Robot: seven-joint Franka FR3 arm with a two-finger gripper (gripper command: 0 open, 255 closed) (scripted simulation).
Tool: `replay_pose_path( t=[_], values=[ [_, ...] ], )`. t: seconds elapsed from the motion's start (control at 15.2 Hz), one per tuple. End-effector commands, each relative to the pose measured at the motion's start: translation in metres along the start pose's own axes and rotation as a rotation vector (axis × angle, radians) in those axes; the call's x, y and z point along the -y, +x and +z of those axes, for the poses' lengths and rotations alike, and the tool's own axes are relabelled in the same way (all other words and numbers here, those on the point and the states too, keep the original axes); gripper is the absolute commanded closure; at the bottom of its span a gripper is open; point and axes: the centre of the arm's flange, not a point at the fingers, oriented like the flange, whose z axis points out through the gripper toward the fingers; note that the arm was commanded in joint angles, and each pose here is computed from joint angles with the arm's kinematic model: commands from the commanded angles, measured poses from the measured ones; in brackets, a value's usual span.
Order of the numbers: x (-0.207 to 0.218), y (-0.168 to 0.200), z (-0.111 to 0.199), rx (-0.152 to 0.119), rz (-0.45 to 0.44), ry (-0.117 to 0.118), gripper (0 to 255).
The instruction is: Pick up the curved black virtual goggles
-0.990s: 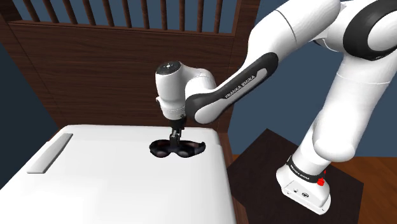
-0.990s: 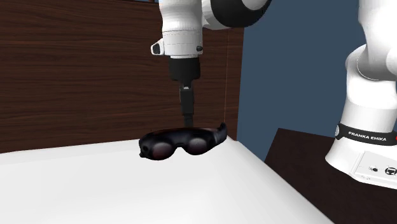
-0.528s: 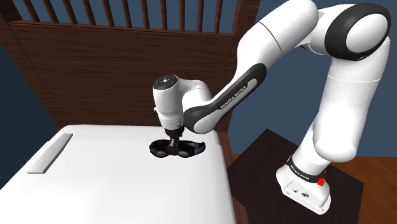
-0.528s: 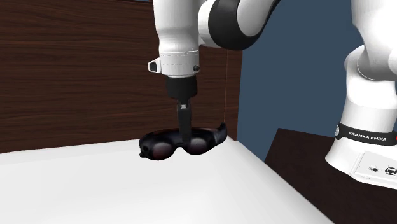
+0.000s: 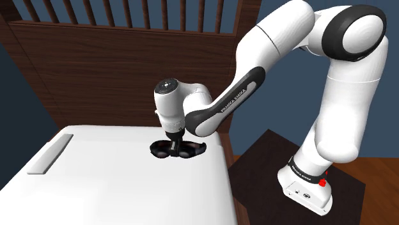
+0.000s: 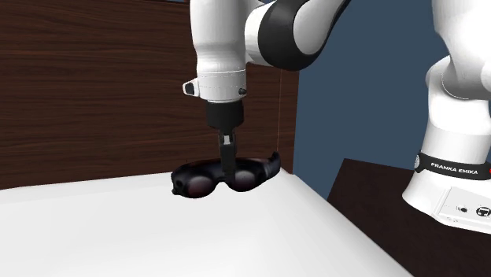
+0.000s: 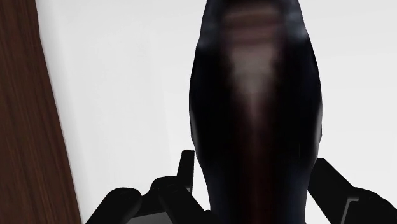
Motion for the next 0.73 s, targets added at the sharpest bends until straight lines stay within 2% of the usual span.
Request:
replay_pose_path(
  t=[0.0, 0.26, 0.66],
  values=[
    [0.001, -0.001, 0.002, 0.003, -0.001, 0.001, 255],
    [0.0, -0.001, 0.002, 0.003, -0.001, 0.001, 255],
    [-0.005, -0.002, -0.03, 0.003, -0.001, 0.001, 255]
  ],
)
